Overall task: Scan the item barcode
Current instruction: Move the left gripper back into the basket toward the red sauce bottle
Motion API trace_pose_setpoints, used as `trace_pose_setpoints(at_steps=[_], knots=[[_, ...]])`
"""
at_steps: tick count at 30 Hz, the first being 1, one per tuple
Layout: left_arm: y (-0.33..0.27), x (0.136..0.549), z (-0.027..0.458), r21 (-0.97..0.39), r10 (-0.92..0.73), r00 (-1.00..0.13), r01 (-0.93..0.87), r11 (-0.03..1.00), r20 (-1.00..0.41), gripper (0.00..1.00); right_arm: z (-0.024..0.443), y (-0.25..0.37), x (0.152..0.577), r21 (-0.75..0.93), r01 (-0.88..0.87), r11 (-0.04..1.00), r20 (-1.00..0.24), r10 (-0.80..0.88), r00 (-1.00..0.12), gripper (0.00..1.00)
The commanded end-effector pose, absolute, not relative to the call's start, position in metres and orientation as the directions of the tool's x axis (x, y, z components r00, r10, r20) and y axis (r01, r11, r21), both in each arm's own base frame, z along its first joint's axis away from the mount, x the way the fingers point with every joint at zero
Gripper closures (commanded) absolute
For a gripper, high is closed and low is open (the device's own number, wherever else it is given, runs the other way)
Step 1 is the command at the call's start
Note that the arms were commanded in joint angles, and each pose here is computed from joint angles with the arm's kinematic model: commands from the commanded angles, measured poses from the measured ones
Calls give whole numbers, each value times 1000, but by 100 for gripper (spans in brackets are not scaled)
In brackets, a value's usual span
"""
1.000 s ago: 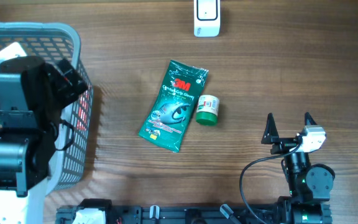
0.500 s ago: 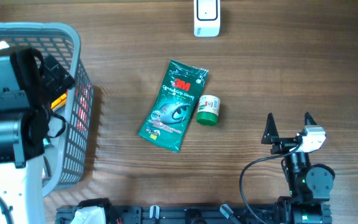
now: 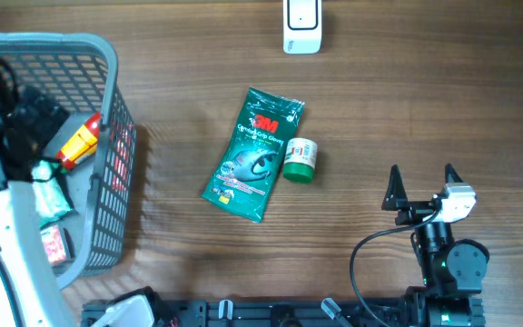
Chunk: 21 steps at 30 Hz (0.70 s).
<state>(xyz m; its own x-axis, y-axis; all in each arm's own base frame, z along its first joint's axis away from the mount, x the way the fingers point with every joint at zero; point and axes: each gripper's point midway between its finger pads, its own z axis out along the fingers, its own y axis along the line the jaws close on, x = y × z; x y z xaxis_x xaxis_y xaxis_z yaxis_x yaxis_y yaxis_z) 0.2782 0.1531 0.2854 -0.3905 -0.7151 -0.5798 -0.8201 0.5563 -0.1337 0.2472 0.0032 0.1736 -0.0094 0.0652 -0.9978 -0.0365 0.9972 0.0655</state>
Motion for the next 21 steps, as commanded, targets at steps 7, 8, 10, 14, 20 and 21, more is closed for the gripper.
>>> trace_pose_setpoints(at_steps=[7, 8, 10, 14, 20, 21], knots=[[174, 292, 219, -300, -968, 119, -953, -49, -219, 0, 176, 5, 247, 53, -48, 997, -999, 53, 0, 0], [171, 297, 212, -298, -972, 158, -949, -100, -176, 0, 176, 5, 247, 53, -49, 997, -999, 53, 0, 0], [165, 307, 196, -284, -974, 201, -945, -164, -105, 0, 176, 5, 247, 53, -48, 997, -999, 53, 0, 0], [152, 326, 162, -217, -962, 273, -939, -265, -7, 0, 176, 5, 247, 53, -48, 997, -999, 53, 0, 0], [138, 345, 116, -116, -921, 383, -914, -390, 72, 0, 176, 5, 247, 53, -49, 997, -999, 53, 0, 0], [136, 347, 108, -95, -903, 422, -899, -429, 82, 0, 176, 5, 247, 52, -48, 997, -999, 52, 0, 0]])
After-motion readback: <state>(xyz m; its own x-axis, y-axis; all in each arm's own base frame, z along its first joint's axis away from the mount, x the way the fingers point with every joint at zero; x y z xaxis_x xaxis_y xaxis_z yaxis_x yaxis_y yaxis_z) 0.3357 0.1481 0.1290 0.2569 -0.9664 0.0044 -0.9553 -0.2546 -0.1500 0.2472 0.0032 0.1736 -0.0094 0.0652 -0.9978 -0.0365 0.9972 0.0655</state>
